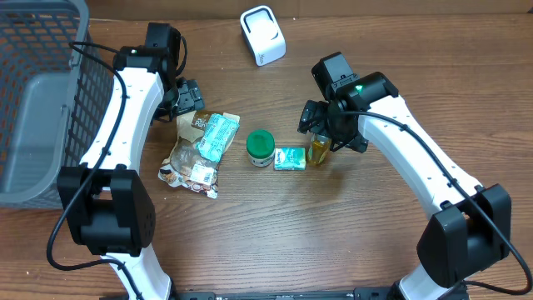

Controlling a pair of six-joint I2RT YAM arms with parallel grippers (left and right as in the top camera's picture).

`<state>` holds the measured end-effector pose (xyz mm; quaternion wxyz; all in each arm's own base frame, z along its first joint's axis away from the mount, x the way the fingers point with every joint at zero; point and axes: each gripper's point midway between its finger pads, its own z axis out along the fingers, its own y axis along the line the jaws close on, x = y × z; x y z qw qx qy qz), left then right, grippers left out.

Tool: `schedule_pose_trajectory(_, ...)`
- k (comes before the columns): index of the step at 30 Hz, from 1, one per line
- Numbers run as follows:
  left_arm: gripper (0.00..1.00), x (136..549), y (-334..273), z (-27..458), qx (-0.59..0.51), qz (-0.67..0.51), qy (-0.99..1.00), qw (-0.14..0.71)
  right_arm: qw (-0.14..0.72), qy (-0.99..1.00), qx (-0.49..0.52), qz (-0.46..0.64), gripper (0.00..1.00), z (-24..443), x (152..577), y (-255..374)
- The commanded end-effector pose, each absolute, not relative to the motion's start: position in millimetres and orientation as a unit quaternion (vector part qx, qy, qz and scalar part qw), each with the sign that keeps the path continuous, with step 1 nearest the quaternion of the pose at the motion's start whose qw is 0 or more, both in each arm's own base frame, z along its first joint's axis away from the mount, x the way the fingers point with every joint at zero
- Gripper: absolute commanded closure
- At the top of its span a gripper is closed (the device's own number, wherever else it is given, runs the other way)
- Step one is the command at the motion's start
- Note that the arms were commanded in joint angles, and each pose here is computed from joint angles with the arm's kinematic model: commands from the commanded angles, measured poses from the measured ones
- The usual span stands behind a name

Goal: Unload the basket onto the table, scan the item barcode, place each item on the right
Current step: 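Lower the right gripper around the Vim bottle and close on it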

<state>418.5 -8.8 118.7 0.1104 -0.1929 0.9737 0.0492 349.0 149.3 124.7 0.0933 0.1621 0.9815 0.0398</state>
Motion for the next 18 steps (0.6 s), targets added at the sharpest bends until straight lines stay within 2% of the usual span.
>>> schedule_pose_trajectory(1, 0.0, 421.0, -6.7, 121.2, -0.188, 0.055, 0.974, 0.115, 0.098, 0.98, 0.168, 0.036, 0.0, 122.8, 350.5, 147.6)
schedule_pose_trajectory(18, 0.0, 421.0, -6.7, 121.2, -0.188, 0.055, 0.974, 0.115, 0.083, 0.982, 0.167, 0.028, 0.01, 104.8, 342.1, 144.4)
